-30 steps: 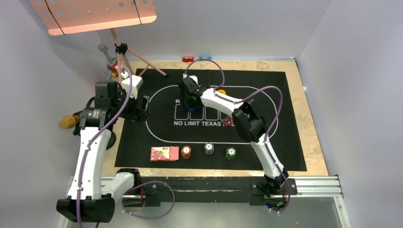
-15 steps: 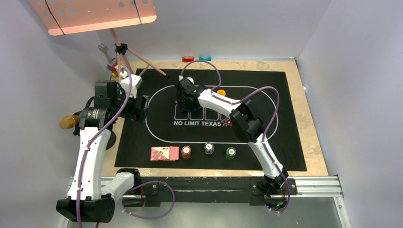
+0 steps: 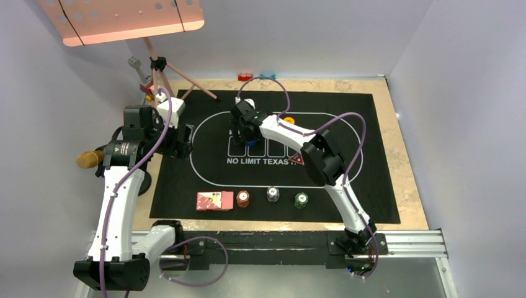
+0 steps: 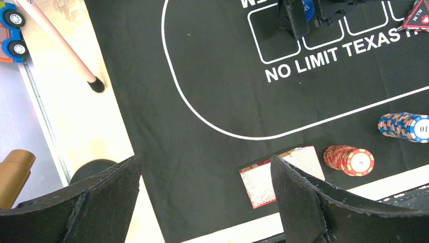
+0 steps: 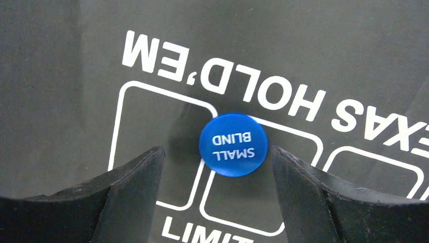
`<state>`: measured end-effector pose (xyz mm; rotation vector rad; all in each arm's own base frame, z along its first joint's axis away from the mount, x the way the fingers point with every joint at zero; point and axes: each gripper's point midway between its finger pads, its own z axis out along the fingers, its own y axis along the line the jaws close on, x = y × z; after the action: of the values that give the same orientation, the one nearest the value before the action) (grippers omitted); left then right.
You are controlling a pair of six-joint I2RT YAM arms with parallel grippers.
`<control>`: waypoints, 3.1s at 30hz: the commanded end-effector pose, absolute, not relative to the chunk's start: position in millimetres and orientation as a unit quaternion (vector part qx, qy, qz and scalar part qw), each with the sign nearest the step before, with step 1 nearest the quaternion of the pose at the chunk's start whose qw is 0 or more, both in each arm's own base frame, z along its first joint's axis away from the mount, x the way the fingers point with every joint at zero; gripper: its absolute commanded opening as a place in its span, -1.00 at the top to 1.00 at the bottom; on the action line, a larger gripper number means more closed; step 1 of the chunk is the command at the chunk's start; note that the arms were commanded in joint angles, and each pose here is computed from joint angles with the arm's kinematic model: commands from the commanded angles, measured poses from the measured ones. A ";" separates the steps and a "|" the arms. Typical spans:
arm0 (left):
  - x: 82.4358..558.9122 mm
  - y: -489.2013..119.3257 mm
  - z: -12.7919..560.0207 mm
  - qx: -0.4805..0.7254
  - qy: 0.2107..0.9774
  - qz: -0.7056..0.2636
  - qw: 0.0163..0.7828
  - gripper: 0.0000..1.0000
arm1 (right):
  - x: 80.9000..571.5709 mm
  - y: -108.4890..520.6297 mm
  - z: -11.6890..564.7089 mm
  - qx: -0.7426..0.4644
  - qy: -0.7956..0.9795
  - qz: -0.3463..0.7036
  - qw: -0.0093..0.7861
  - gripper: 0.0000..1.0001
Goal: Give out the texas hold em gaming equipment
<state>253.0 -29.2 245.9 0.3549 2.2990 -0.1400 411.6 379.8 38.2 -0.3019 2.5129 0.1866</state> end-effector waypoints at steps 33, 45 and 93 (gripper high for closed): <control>254.6 -23.8 267.3 0.131 0.898 -0.038 0.419 -0.99 | 319.5 486.9 48.9 -0.225 0.925 0.191 0.238 0.05; 249.0 -20.7 264.8 0.132 0.900 -0.031 0.415 -0.99 | 309.3 507.6 81.2 -0.237 0.909 0.233 0.253 -0.22; 254.1 -22.3 263.1 0.127 0.902 -0.036 0.410 -0.99 | 332.7 490.6 40.3 -0.230 0.921 0.232 0.210 0.11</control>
<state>250.3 -23.0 247.4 0.3394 2.3190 -0.1009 361.8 472.0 32.3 -0.5974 2.5165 0.5091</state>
